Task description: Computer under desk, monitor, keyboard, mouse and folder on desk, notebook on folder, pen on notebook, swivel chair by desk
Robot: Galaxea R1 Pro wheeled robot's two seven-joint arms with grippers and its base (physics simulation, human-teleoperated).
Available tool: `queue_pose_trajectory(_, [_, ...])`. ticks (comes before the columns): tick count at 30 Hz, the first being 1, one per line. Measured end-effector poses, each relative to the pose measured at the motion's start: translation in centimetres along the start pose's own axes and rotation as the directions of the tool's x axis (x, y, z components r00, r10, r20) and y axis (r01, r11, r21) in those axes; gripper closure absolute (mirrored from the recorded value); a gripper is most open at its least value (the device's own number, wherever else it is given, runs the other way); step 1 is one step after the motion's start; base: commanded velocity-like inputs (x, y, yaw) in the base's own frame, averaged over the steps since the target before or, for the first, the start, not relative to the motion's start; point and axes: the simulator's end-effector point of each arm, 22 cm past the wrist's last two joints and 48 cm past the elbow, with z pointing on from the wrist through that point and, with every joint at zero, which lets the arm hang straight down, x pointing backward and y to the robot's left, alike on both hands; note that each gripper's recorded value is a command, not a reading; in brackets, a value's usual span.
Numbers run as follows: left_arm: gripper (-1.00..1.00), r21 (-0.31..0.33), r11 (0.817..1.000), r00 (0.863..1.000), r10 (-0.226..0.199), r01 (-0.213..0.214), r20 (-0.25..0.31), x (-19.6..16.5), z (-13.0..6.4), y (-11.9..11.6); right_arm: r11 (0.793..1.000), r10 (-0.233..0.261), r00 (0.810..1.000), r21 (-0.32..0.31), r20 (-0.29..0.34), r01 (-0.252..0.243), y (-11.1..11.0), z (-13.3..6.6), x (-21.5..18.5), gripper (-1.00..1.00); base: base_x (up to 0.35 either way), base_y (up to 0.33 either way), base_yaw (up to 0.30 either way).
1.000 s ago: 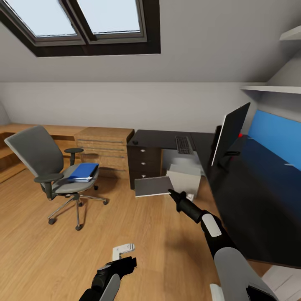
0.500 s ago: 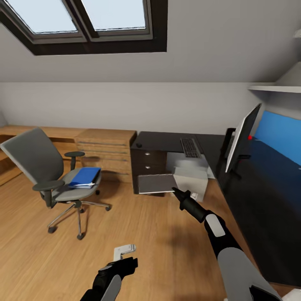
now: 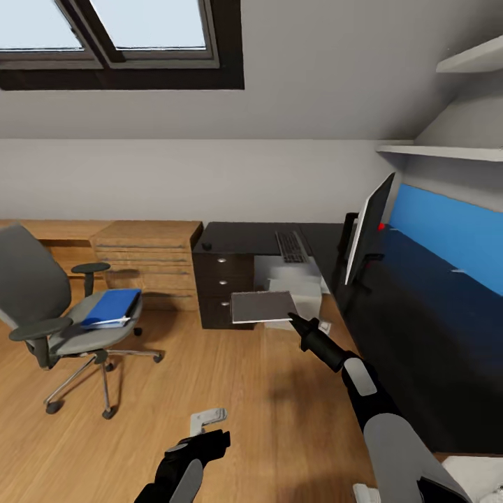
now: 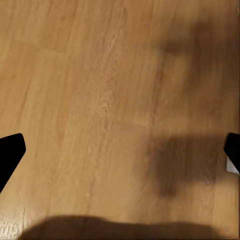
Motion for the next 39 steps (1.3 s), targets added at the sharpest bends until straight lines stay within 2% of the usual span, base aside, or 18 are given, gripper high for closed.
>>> queue_pose_trajectory(15, [-1.00, 0.001, 1.000, 1.000, 0.000, 0.000, 0.000, -1.4, -2.1, -0.5, 1.000, 0.000, 1.000, 0.003, -0.001, 0.000, 2.4, 0.2, -0.2, 1.00, 0.272, 0.000, -0.062])
queue_pose_trajectory(32, [-1.00, 0.002, 1.000, 1.000, -0.001, 0.001, 0.006, -3.1, -4.5, -0.9, 1.000, -0.003, 1.000, -0.002, -0.001, 0.003, 5.5, 0.4, -0.4, 1.00, 0.331, 0.000, -0.201])
queue_pose_trajectory(39, [-1.00, 0.003, 1.000, 1.000, 0.001, -0.001, 0.014, -3.4, -4.6, -1.0, 1.000, -0.006, 1.000, -0.008, 0.000, 0.006, 5.9, 0.4, -0.4, 1.00, 0.129, 0.000, -0.098])
